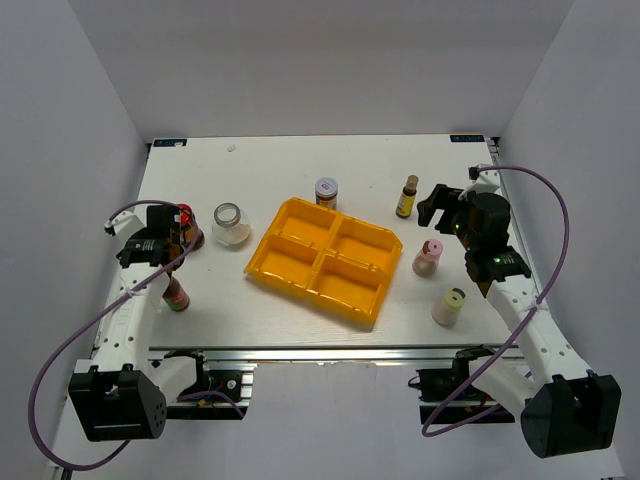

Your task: Organize the condiment bottles

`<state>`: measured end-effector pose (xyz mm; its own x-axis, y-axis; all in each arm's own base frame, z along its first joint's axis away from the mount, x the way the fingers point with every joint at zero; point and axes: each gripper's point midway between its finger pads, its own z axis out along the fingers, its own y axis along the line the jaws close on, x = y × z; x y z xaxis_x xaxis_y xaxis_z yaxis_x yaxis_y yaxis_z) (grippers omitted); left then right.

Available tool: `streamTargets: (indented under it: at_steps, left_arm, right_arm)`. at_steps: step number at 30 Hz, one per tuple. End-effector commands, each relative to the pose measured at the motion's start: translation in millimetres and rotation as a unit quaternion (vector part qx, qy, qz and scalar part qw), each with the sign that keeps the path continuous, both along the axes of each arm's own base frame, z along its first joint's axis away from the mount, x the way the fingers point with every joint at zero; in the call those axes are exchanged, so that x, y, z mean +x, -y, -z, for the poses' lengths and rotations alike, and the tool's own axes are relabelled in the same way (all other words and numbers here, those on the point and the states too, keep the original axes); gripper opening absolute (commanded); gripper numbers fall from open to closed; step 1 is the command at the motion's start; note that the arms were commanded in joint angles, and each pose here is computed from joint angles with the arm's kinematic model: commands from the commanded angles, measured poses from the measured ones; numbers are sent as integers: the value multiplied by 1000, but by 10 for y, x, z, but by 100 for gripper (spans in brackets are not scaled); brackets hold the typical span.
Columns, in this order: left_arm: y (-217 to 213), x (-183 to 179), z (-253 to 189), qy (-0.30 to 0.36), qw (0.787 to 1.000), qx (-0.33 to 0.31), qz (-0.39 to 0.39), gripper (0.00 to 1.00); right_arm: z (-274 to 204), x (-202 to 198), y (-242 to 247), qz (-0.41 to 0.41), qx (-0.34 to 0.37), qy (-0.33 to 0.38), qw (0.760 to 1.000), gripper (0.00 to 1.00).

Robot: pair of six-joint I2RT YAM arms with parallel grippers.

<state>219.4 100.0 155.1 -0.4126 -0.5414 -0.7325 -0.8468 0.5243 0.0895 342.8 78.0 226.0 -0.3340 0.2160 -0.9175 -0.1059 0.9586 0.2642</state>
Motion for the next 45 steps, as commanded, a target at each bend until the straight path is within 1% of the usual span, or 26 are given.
streamTargets:
  at_steps: [1,6,7,9,10,11,12,17,19,22,25,28,31,35,37,40,41,42,43,44,45]
  left_arm:
    - [-8,42,-27,10,1000,0,2,47]
    - [25,57,-41,12,1000,-7,13,36]
    - [29,66,-50,14,1000,-8,15,28]
    - [58,88,-71,17,999,-14,28,18]
    - [73,102,-81,19,999,-16,34,8]
    - [85,109,-92,19,999,-17,42,3]
    - [121,130,-107,25,998,-25,51,0]
    - [214,173,-209,42,994,-38,92,0]
    - [285,219,-330,67,990,-48,114,0]
    - [320,287,-542,96,985,-45,136,0]
    - [370,354,-713,117,980,-49,155,0]
    - [414,416,-776,123,976,-55,168,0]
    - [485,522,-856,136,971,-68,184,0]
    - [680,732,-1081,169,955,-96,225,0]
    - [725,829,-1239,187,950,-97,230,0]
    - [931,978,-1417,212,938,-104,254,0]
    - [1099,1028,-1454,215,931,-106,274,0]
    - [1142,1071,-1534,223,931,-95,273,0]
    - [1240,1149,-1509,217,931,-94,277,0]
    - [1443,1190,-1528,215,925,-93,299,0]
    - [1515,1249,-1618,223,921,-90,305,0]
  right_arm:
    - [-250,76,36,9,-5,34,999,89]
    - [-272,58,37,8,-5,38,999,89]
    - [-282,53,36,7,-5,40,999,89]
    - [-295,44,40,8,-5,42,999,89]
    - [-300,43,43,9,-4,43,999,89]
    - [-308,36,47,9,-4,44,999,89]
    - [-306,33,48,9,-4,45,999,89]
    - [-311,24,57,12,-4,46,999,89]
    - [-316,20,51,10,-4,47,999,89]
    - [-316,21,58,11,-4,47,999,89]
    - [-321,19,57,10,-5,48,999,89]
    - [-334,11,67,13,-6,50,999,89]
    - [-343,14,103,22,-9,52,998,89]
    - [-363,16,117,24,-13,55,998,89]
    - [-356,15,118,25,-12,54,998,89]
    - [-316,16,121,26,-13,50,998,89]
    - [-320,23,123,26,-14,50,998,89]
    - [-325,29,120,25,-14,50,998,89]
    - [-322,36,125,26,-16,49,998,89]
    - [-336,37,120,25,-16,51,998,89]
    - [-331,41,130,27,-17,50,998,89]
